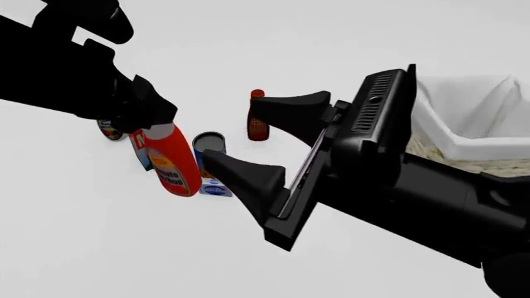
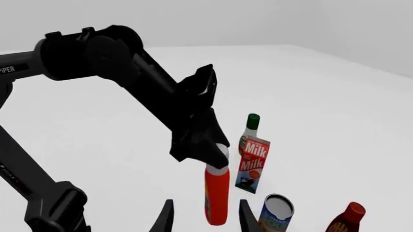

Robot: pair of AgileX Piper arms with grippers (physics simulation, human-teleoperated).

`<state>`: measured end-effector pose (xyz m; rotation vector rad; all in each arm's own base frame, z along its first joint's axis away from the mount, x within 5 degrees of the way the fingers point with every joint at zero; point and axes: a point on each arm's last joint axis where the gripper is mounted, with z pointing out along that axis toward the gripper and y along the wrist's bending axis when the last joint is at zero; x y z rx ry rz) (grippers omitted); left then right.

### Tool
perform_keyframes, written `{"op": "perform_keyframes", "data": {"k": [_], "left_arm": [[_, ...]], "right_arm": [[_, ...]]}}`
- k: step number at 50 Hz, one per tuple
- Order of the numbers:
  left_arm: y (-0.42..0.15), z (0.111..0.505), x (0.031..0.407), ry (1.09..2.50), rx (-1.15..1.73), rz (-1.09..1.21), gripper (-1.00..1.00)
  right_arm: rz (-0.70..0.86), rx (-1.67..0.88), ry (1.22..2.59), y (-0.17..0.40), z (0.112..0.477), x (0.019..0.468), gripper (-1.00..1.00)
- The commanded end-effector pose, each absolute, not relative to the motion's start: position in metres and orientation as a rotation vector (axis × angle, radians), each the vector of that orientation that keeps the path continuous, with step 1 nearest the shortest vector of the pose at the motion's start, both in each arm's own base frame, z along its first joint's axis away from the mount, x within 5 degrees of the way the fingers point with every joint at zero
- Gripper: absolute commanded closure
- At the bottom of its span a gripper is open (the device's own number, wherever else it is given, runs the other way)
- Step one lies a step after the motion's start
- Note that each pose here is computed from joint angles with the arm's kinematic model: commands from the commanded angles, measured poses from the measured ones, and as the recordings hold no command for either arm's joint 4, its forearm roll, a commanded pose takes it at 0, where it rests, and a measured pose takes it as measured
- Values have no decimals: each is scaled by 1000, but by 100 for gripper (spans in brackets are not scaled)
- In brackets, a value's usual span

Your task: Pick the ketchup and place it in the basket.

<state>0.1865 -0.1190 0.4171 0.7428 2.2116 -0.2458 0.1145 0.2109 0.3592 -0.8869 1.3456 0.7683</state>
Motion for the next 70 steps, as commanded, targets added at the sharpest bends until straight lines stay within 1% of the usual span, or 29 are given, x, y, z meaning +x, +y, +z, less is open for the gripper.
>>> {"op": "perform_keyframes", "data": {"k": [1,17,52,70], "left_arm": [[-121,422,180,2199,766,-259,100],[-123,421,175,2207,772,-277,100],[-128,424,166,2210,792,-313,100],[-130,433,158,2200,799,-340,100]], "right_arm": [[767,-891,1346,214,358,116,-100],[763,-892,1347,218,358,119,-100],[756,-896,1375,233,344,129,-100],[748,-893,1383,238,341,134,-100]]}}
